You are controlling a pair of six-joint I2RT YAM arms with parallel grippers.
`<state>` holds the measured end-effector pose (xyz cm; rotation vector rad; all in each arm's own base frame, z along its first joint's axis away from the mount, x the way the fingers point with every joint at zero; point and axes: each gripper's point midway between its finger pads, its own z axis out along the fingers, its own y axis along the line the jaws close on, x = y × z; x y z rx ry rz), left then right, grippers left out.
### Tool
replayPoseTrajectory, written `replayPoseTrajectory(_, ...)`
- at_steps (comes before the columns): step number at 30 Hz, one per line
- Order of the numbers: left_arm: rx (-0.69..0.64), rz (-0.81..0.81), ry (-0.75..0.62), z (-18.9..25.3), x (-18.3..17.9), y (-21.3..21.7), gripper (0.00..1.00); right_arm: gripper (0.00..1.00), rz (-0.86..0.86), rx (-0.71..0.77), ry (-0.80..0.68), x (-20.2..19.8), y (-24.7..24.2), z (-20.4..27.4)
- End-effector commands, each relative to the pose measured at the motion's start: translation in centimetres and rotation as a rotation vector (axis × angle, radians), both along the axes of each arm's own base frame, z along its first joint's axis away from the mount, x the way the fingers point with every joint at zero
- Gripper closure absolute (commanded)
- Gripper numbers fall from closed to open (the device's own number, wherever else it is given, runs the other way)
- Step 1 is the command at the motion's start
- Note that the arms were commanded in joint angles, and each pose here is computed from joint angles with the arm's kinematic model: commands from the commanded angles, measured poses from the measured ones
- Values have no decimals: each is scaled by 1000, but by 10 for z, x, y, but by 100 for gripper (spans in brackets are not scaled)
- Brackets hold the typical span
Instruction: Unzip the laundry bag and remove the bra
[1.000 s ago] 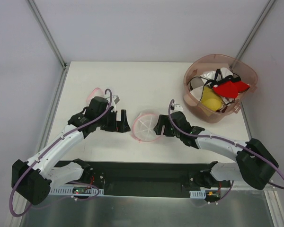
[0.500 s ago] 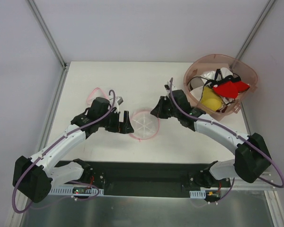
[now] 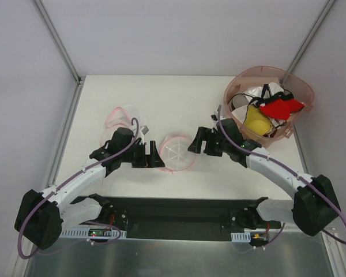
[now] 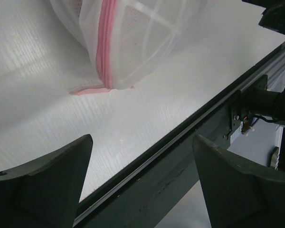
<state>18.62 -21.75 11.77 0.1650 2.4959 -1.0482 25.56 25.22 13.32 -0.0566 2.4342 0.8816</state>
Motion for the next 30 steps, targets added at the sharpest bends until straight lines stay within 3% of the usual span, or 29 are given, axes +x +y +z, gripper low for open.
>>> replayPoseTrajectory(1, -82, 26, 5, 0, 2, -8, 16, 8, -98, -71, -39, -11, -33, -23)
replayPoseTrajectory(9, -42, 52, 19, -16, 11, -6, 21, 11, 23, 12, 3, -21, 4, -58)
replayPoseTrajectory(13, -43, 54, 14, -15, 15, -8, 21, 23, 56, 30, 15, -17, 28, -72)
replayPoseTrajectory(14, -42, 52, 15, -16, 15, -8, 21, 37, 57, 40, 20, -14, 33, -76)
replayPoseTrajectory(16, -45, 47, 18, -17, 16, -10, 21, 54, 49, 60, 18, -9, 40, -72)
replayPoseTrajectory(17, -44, 46, 22, -18, 15, -10, 21, 73, 42, 66, 13, -6, 41, -69)
replayPoseTrajectory(20, -40, 38, 26, -21, 15, -10, 21, 99, 12, 61, -15, 0, 38, -60)
replayPoseTrajectory(30, -31, 58, -11, -14, 27, -11, 18, 99, 17, 146, -20, -4, 35, -5)
